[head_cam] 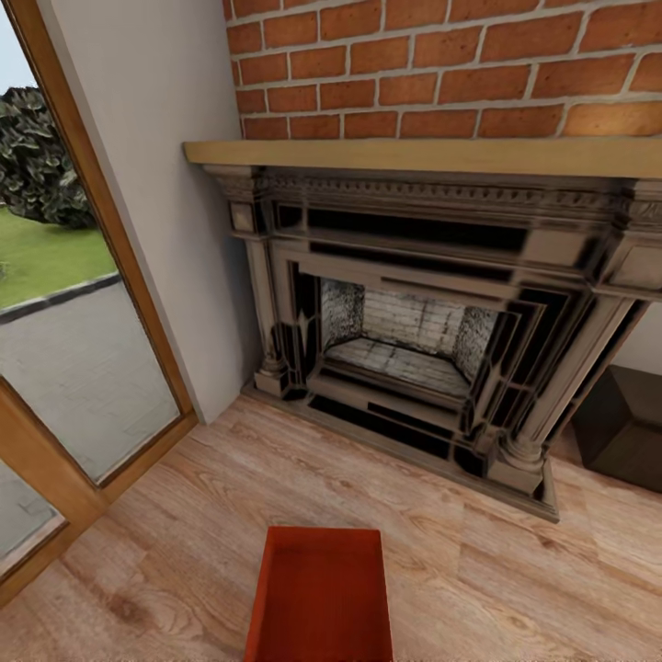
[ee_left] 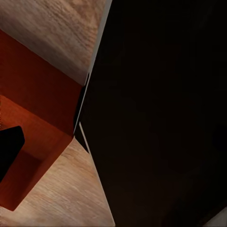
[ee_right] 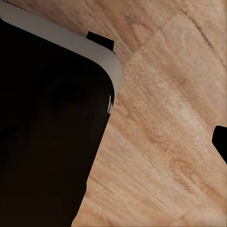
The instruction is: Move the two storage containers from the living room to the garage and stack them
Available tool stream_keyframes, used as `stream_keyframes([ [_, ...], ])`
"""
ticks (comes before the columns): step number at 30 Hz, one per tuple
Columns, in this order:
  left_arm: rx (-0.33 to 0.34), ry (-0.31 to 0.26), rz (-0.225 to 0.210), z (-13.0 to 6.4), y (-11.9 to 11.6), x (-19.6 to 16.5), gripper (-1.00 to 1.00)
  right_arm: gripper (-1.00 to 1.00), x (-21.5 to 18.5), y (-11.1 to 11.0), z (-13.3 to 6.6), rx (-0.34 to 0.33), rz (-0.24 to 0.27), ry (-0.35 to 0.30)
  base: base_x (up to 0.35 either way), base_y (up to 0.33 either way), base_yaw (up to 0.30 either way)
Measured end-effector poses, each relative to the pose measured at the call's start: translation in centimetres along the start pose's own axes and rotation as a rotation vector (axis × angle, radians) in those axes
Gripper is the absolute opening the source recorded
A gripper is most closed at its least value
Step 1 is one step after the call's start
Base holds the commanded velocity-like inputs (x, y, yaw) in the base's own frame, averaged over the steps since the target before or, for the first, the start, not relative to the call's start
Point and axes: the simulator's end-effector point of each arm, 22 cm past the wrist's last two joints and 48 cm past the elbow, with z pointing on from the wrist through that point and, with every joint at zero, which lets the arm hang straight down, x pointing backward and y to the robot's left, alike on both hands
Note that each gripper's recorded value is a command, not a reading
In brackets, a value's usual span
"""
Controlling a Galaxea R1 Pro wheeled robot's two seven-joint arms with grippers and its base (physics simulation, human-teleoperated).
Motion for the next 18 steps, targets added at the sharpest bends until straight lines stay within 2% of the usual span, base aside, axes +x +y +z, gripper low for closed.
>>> stream_keyframes([
  [18, -0.008, 0.027, 0.002, 0.0, 0.3, 1.1, 1.00, 1.00, 1.1, 0.4, 0.1, -0.010, -0.002, 0.027, 0.000, 0.000, 0.000],
])
